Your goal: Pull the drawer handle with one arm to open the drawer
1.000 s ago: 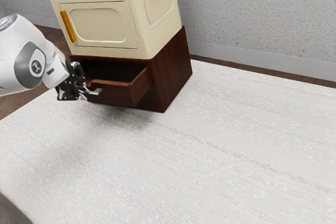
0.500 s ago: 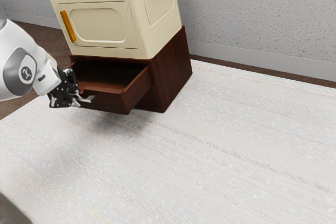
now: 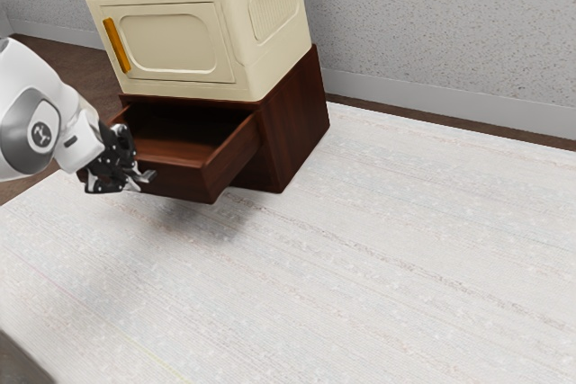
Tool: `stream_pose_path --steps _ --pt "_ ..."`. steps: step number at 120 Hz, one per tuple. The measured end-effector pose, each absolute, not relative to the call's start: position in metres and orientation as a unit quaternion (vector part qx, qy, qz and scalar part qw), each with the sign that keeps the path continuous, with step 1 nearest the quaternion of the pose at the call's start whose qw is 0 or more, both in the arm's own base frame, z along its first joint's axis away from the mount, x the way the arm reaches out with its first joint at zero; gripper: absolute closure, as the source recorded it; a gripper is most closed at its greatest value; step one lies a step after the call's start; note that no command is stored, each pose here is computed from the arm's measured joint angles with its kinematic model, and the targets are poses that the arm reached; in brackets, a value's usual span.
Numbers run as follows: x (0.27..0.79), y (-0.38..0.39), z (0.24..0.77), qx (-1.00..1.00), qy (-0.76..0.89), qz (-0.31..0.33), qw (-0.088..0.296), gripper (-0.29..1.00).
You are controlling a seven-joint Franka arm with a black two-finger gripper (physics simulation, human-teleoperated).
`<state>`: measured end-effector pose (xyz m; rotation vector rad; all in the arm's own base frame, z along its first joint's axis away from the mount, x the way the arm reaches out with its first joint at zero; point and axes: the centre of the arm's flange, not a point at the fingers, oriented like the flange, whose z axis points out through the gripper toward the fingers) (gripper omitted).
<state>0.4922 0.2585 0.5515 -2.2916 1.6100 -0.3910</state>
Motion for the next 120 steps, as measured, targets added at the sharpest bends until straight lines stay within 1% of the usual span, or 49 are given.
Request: stream_pose_path --steps 40,56,67,75,86,99,109,120 --pt "0.471 0.259 0.556 -0.805 0.555 -0.139 0.160 0.69" --pt "0.464 0.265 0.559 -0.807 0.549 -0.142 0.166 0.74" --pt "0.458 0.265 0.569 -0.806 0.548 -0.146 0.173 0.73" --pt "0.439 0.266 0.594 -0.807 0.540 -0.155 0.181 0.65" --pt "0.404 0.268 0.637 -0.811 0.526 -0.180 0.182 0.54" --pt "0.393 0.253 0.694 -0.803 0.539 -0.187 0.172 0.34" --pt "0.392 0.227 0.725 -0.802 0.555 -0.168 0.146 0.23" --pt "0.386 0.204 0.726 -0.816 0.558 -0.115 0.102 0.15"
